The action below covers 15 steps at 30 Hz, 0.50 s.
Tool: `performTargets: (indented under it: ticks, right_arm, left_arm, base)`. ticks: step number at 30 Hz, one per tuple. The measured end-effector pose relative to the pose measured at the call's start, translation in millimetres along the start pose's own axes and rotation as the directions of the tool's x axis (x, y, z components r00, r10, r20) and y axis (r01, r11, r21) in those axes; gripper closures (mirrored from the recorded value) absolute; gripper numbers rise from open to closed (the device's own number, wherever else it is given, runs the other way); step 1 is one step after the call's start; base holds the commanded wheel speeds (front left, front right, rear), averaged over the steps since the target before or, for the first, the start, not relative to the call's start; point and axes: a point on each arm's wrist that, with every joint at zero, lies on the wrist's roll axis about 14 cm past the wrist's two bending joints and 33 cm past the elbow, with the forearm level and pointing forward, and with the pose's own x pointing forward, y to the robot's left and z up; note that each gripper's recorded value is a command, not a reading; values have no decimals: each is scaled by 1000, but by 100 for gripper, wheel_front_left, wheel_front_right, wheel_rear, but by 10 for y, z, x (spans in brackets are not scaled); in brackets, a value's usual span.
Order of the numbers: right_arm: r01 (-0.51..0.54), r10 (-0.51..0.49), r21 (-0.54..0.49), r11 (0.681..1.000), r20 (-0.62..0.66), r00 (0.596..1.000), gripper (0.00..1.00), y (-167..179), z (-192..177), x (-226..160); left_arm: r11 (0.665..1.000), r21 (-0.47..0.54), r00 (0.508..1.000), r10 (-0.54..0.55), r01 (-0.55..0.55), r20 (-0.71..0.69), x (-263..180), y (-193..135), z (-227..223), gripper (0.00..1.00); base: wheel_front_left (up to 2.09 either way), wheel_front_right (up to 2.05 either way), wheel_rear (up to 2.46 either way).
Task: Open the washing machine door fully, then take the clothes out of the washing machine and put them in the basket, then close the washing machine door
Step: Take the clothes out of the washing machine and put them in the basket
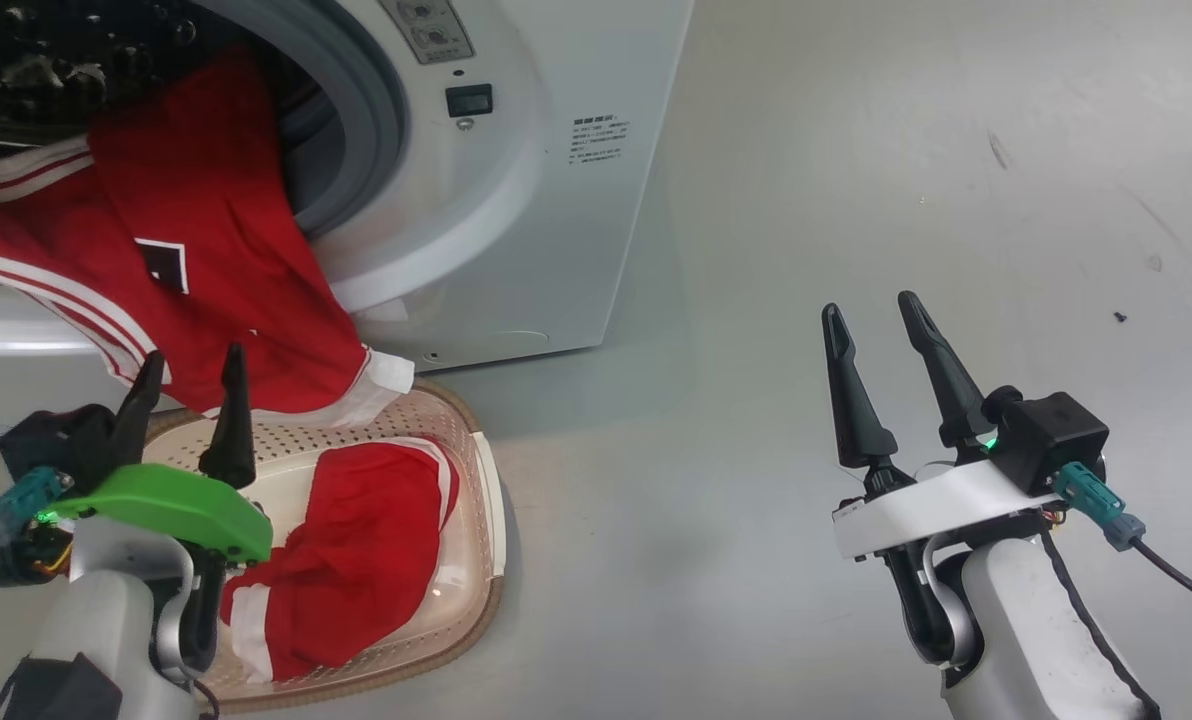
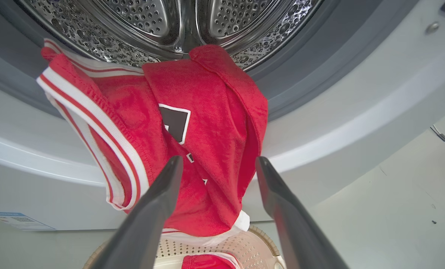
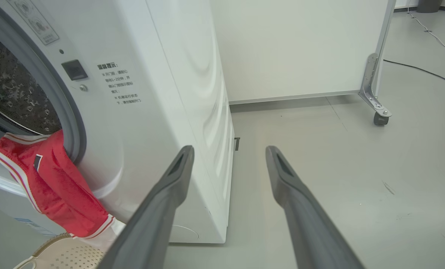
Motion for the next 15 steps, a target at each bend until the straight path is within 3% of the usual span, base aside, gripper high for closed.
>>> performTargets:
  ticks: [15]
  right_arm:
    - [79, -79, -11, 997, -18, 997, 0, -279, -46, -30]
  left_arm:
    - [996, -67, 979, 49, -63, -195, 567, 168, -358, 0]
  base:
    - [0, 0, 0]
